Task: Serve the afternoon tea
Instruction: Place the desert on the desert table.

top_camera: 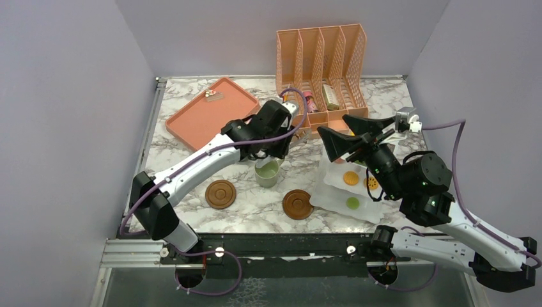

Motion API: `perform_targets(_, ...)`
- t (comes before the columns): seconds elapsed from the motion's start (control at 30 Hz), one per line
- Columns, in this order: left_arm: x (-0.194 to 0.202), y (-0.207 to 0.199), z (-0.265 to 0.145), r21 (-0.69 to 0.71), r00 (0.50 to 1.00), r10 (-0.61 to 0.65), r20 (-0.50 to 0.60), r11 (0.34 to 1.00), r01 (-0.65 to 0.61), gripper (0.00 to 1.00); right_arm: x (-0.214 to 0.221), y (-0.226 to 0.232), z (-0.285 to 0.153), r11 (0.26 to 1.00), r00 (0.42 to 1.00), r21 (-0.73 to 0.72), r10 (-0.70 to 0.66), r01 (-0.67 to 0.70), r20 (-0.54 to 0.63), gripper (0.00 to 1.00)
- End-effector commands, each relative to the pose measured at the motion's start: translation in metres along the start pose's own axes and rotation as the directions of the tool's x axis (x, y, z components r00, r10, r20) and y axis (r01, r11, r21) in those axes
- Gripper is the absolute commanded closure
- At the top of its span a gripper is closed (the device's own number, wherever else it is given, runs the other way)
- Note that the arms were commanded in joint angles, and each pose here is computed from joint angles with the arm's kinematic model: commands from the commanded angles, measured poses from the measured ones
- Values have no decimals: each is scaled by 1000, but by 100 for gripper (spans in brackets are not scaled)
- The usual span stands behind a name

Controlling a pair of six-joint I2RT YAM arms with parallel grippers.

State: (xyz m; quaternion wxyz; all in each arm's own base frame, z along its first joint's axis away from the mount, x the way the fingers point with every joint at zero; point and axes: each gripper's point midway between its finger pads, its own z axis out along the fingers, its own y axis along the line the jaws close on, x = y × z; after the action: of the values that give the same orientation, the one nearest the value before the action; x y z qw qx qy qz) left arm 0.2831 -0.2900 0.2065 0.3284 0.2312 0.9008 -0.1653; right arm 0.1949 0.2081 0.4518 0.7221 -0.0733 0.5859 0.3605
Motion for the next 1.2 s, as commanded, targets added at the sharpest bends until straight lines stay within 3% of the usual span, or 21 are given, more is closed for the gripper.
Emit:
perform_targets(0.0, 4, -30, -17, 74, 999, -16, 39, 997, 13, 60, -13, 2, 0, 1000, 1000, 3, 11, -11, 24, 2)
perform_targets(0.63, 66, -113, -24, 276, 998, 40, -39, 961, -28, 60, -9, 10, 6, 1000, 1000, -21, 18, -18, 8, 2)
perform_targets(1.17, 88, -146, -12, 310, 995, 66, -69, 950, -42, 61, -7, 10, 8, 1000, 1000, -20, 23, -23, 5, 2)
